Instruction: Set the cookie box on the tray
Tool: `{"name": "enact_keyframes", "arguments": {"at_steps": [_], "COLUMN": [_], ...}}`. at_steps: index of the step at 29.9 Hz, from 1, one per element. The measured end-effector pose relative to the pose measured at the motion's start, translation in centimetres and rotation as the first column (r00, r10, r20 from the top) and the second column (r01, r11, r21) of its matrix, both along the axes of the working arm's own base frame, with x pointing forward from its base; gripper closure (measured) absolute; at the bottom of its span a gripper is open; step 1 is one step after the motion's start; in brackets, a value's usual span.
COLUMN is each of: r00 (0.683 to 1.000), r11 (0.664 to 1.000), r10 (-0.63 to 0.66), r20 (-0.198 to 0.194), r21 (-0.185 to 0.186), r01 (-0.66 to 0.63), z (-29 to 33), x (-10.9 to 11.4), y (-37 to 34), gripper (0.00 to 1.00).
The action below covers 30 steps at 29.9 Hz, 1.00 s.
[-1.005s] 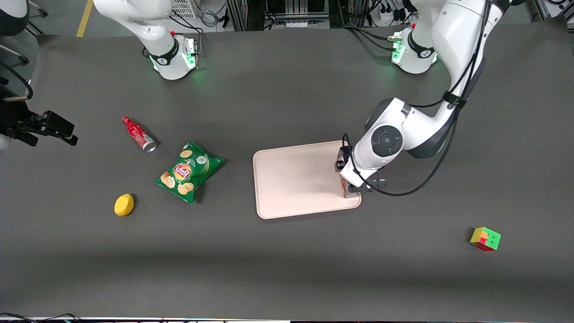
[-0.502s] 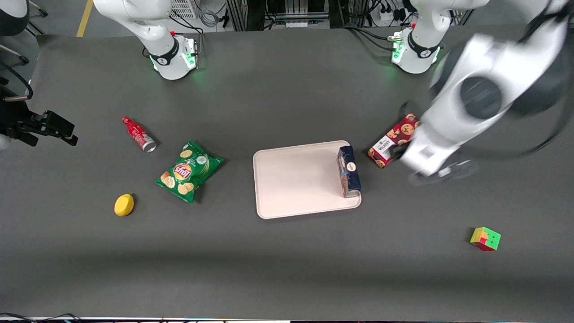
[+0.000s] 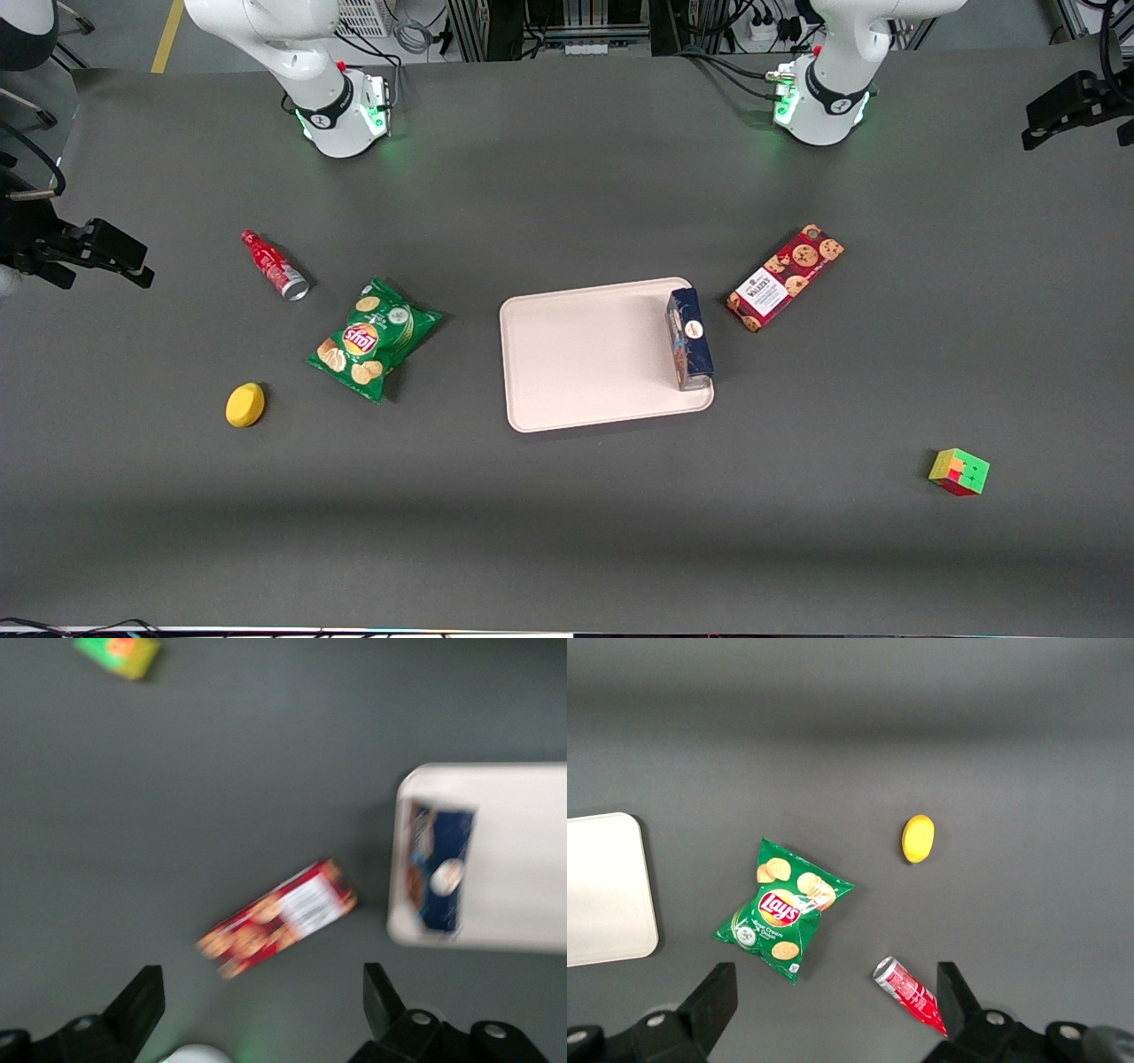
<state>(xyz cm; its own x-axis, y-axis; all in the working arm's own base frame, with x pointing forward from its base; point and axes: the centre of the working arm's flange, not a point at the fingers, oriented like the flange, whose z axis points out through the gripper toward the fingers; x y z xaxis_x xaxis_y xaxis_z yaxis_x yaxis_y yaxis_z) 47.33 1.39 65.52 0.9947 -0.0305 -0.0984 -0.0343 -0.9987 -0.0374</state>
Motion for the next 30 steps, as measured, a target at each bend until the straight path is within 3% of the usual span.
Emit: {"name": "enact_keyframes", "arguments": {"at_steps": [7, 30], "r00": [1.0, 0.999], "r11": [1.0, 1.0], "r10": [-0.01, 0.005], "r20": [0.008, 0.04], "r21": [-0.008, -0.017], "r01": [0.01, -0.005], "z": [-5.6, -4.9], "x": [-2.0, -3.0], "y": [-0.1, 0.7], "gripper": [0.0, 0.0]}}
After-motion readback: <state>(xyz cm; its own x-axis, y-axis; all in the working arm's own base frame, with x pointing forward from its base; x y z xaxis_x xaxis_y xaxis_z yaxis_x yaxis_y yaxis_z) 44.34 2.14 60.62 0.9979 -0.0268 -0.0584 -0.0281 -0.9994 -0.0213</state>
